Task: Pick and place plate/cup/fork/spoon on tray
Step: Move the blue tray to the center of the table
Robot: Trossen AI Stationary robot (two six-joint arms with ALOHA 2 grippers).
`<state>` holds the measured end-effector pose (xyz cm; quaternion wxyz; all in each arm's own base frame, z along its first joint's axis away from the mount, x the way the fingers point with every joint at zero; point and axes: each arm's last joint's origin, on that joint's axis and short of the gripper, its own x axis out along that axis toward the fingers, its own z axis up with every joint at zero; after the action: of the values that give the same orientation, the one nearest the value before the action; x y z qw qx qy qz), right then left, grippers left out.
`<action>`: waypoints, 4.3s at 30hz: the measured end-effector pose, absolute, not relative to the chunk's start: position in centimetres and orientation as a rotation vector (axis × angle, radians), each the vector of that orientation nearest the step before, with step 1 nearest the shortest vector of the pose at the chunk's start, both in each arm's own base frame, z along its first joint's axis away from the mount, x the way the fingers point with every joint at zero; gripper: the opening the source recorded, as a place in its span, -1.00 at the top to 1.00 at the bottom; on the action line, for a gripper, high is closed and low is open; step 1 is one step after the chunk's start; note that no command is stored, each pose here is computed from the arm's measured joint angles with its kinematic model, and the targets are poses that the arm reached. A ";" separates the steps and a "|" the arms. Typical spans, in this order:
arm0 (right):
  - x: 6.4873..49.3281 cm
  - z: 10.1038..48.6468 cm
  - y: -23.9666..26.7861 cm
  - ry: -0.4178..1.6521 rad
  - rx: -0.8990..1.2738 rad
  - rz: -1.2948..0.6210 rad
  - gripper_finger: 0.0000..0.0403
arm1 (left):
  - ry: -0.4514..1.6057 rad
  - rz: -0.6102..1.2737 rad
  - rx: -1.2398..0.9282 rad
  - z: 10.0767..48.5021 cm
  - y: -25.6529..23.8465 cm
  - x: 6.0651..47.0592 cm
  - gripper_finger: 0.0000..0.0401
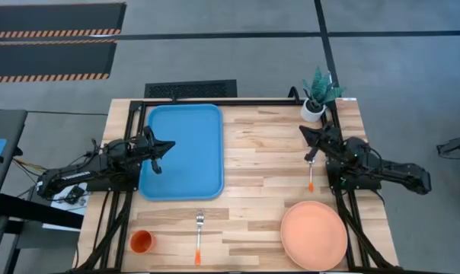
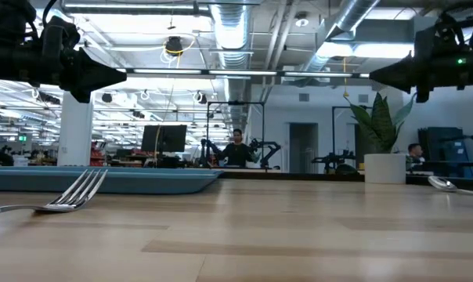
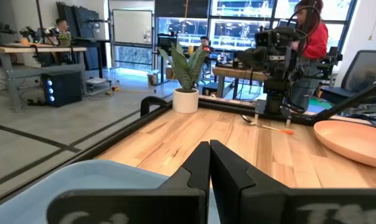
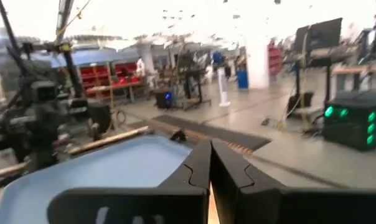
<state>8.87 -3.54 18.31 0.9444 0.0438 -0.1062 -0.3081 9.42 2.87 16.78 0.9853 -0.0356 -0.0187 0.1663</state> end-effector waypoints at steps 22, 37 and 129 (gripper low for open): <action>14.3 23.2 -3.6 -0.069 0.049 -0.433 0.98 | -0.037 0.334 -0.071 16.8 2.9 9.4 1.00; 28.8 24.6 -5.2 0.385 0.113 -0.254 0.99 | -0.038 0.334 -0.071 16.8 2.9 9.4 1.00; 46.4 12.5 -9.0 0.650 0.828 -0.911 0.72 | -0.037 0.338 -0.071 16.8 2.9 9.4 1.00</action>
<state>46.39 -9.02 12.47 0.7673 0.3816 0.2993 -0.4196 9.42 2.88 16.78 0.9850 -0.0355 -0.0185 0.1680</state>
